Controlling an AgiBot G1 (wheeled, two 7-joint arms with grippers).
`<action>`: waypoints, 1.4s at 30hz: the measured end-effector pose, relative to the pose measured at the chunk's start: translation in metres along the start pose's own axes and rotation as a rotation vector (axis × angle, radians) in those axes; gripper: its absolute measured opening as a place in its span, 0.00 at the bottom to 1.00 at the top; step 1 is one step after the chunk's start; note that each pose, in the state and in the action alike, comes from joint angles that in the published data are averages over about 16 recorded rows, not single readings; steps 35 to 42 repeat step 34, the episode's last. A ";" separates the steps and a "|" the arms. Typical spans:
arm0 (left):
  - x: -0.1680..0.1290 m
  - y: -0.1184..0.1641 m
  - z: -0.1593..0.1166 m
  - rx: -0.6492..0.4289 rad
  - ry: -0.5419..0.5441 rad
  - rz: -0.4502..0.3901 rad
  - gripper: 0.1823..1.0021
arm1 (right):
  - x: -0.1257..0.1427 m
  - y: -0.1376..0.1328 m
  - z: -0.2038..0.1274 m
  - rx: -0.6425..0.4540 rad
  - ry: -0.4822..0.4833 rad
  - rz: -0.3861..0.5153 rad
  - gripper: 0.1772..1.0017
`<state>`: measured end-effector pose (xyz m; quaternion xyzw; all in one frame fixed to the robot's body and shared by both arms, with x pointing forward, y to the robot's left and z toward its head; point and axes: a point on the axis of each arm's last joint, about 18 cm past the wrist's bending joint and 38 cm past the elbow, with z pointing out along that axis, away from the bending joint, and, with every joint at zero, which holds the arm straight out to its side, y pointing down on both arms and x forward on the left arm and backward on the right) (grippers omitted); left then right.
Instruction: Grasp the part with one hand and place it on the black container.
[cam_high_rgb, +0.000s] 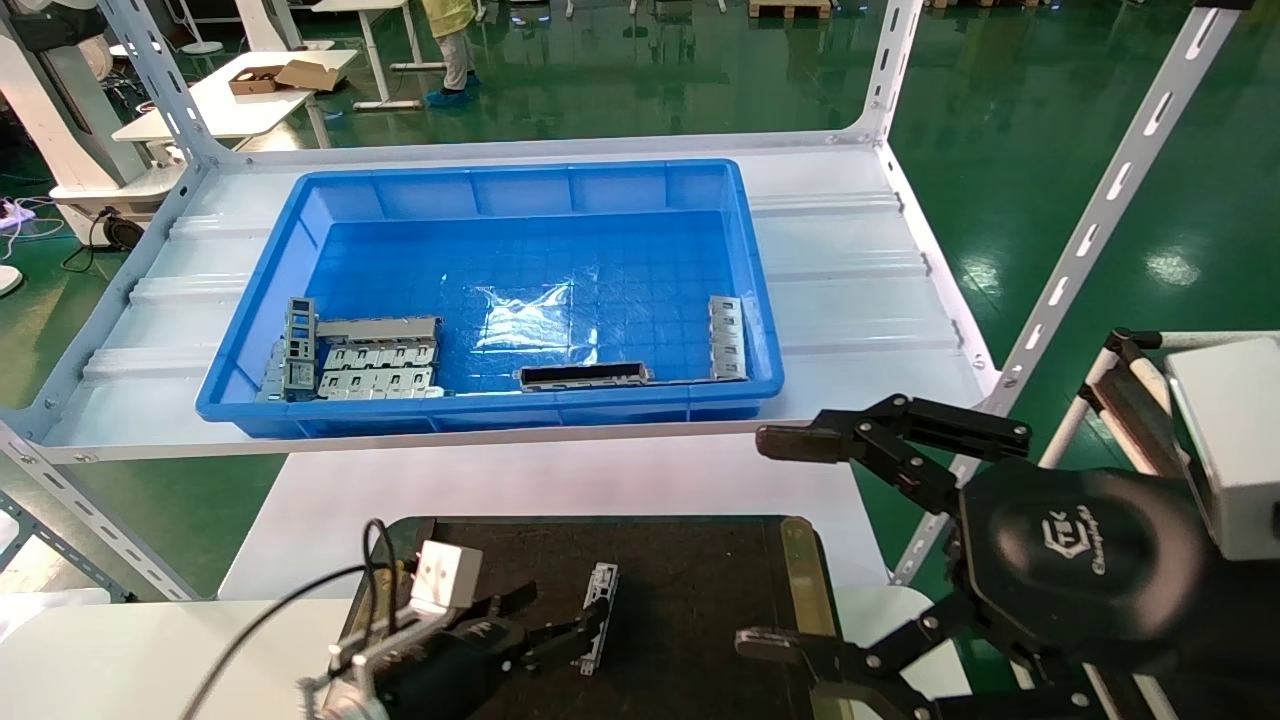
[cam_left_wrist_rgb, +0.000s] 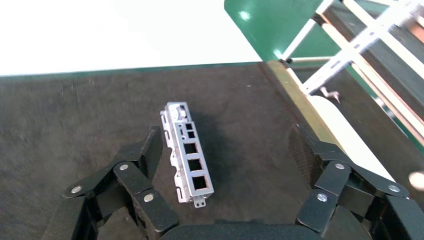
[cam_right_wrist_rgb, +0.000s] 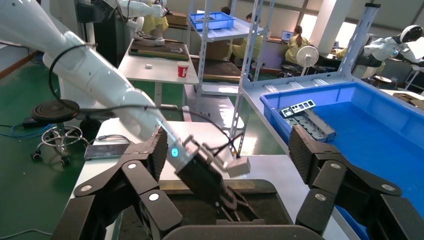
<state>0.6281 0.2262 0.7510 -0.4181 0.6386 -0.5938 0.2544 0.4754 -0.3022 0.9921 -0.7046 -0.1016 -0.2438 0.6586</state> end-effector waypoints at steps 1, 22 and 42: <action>-0.001 -0.003 -0.005 -0.009 0.016 0.017 0.84 | 0.000 0.000 0.000 0.000 0.000 0.000 0.77; -0.042 -0.038 -0.099 -0.078 0.305 0.346 1.00 | 0.000 0.000 0.000 0.000 0.000 0.000 0.99; -0.058 -0.047 -0.118 -0.090 0.381 0.438 1.00 | 0.000 0.000 0.000 0.000 0.000 0.000 1.00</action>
